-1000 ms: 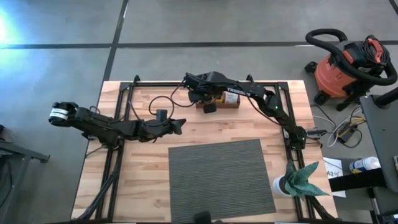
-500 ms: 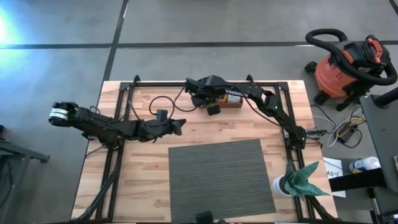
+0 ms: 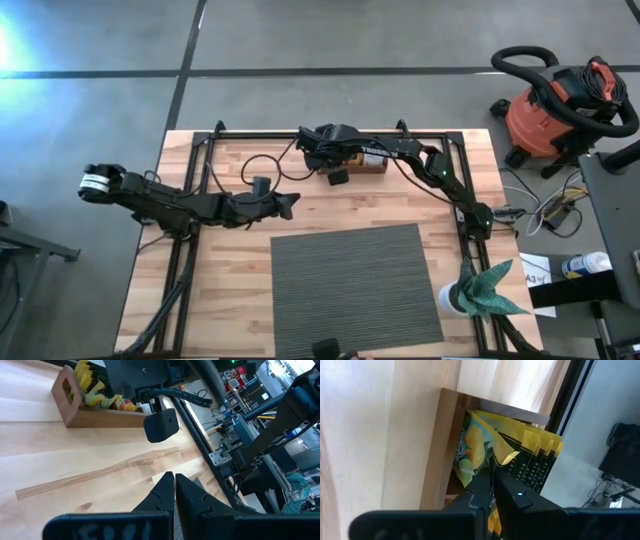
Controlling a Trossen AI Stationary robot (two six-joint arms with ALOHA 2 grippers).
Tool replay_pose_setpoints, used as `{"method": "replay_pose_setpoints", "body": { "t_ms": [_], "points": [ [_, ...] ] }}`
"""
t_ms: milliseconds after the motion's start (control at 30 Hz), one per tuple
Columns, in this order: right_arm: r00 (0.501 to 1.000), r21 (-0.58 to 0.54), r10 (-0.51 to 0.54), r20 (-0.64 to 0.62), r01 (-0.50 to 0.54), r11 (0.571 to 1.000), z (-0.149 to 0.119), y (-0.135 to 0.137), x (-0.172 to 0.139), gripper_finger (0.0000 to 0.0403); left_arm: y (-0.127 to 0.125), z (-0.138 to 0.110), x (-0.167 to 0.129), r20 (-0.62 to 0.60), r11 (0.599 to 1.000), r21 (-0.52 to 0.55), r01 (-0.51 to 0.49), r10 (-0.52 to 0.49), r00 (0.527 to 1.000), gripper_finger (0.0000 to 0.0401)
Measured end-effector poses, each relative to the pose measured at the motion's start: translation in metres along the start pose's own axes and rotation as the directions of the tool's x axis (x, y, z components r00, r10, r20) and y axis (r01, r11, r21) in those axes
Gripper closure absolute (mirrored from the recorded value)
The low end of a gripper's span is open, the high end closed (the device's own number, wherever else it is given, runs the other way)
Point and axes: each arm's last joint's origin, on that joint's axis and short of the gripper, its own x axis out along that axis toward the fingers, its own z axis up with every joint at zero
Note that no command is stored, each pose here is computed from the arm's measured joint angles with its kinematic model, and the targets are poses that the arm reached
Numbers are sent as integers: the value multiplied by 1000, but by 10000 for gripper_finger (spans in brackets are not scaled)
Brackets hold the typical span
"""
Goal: Pick & Place Tea
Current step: Put the yellow tea bag into the left section of the wooden organizer, then return to Home Position
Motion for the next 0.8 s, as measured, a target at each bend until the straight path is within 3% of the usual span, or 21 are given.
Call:
{"method": "replay_pose_setpoints", "body": {
  "t_ms": [500,800],
  "points": [
    [999,0,-21,41,21,1000,8,5,-4,297,0,0,0,-4,1000,15,3,-3,1000,390],
    [995,7,-41,93,40,999,18,7,-17,300,0,0,0,-18,1000,20,11,-10,1000,390]
  ]
}}
